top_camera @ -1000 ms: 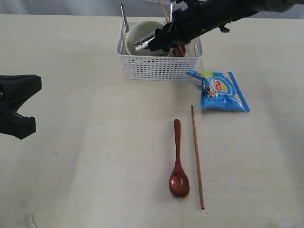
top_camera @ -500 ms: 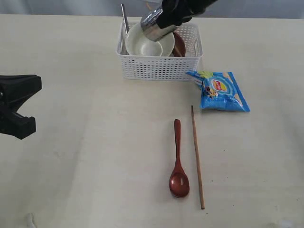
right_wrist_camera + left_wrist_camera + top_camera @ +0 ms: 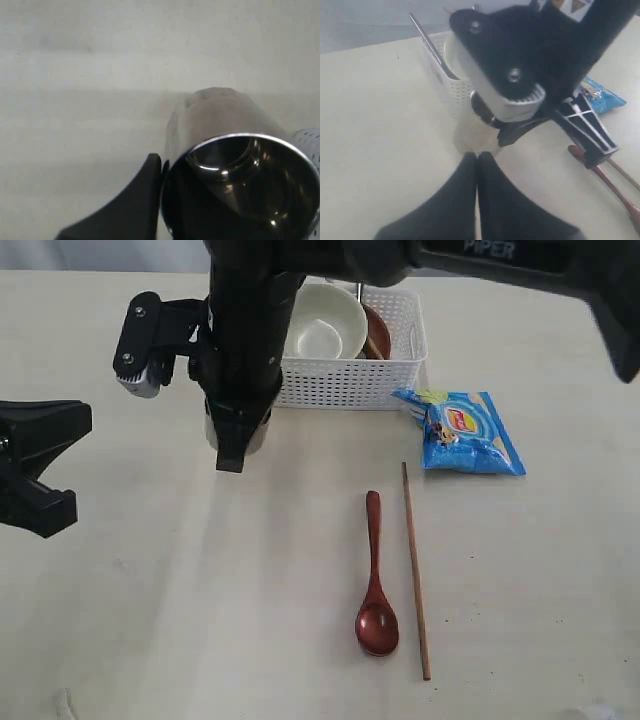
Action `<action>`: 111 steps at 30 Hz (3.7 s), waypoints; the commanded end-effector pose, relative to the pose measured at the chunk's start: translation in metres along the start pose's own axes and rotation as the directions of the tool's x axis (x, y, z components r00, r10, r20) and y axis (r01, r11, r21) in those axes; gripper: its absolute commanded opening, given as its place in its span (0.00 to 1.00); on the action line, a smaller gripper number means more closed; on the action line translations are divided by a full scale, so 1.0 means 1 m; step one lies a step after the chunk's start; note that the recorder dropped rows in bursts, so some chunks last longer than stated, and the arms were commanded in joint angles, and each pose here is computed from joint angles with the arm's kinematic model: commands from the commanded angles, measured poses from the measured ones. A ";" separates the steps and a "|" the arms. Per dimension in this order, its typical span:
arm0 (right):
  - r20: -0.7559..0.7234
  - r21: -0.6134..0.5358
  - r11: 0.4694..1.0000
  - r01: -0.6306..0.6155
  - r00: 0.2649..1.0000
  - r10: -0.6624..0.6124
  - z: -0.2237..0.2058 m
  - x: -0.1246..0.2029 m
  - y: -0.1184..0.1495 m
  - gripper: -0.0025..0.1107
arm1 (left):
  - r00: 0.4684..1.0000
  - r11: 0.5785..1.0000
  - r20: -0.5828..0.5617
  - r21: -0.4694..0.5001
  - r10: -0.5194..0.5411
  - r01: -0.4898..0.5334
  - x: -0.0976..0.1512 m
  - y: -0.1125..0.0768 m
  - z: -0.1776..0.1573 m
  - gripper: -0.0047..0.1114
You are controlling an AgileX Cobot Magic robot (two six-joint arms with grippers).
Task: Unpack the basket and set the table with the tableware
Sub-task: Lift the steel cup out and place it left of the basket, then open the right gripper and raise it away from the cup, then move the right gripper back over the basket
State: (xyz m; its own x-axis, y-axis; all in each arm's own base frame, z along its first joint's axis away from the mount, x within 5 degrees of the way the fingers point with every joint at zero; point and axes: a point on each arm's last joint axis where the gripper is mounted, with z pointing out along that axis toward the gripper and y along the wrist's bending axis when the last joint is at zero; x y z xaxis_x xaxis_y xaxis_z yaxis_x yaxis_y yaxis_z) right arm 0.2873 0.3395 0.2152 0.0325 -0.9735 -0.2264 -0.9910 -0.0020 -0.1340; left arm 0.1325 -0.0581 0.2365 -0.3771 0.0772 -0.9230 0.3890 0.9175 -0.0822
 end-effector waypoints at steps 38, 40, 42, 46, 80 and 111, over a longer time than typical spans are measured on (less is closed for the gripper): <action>0.014 0.108 0.992 -0.070 0.998 0.069 -0.033 -0.029 -0.038 0.50 | 1.000 1.000 -0.004 0.014 -0.008 0.008 0.002 -0.002 0.000 0.04; 0.045 0.136 0.985 -0.105 0.994 0.100 -0.055 -0.026 -0.038 0.50 | 1.000 1.000 -0.004 0.014 -0.008 0.008 0.002 -0.002 0.000 0.04; 0.077 0.162 0.978 -0.131 0.990 0.120 -0.075 -0.021 -0.042 0.50 | 1.000 1.000 -0.004 0.014 -0.008 0.008 0.002 -0.002 0.000 0.04; 0.151 0.211 0.945 -0.249 0.964 0.220 -0.117 0.004 -0.058 0.50 | 1.000 1.000 -0.004 0.014 -0.008 0.008 0.002 -0.002 0.000 0.04; 0.608 -0.103 0.592 -0.799 0.420 0.673 -0.075 0.243 -0.184 0.51 | 1.000 0.998 0.011 -0.067 -0.008 0.008 0.000 0.006 -0.001 0.04; 0.653 -0.223 0.670 -0.708 0.402 0.642 0.055 0.220 -0.233 0.53 | 1.000 0.997 0.012 -0.074 -0.010 0.011 0.000 0.006 -0.001 0.04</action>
State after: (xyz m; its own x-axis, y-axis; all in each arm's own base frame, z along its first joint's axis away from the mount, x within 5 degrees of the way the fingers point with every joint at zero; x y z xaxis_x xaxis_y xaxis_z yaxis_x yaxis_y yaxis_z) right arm 0.5316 0.1389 0.1429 -0.5440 -0.2532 -0.8000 -0.7137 0.6410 0.2824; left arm 0.1351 -0.0524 0.2370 -0.3668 0.0728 -0.9275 0.3303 0.9422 -0.0566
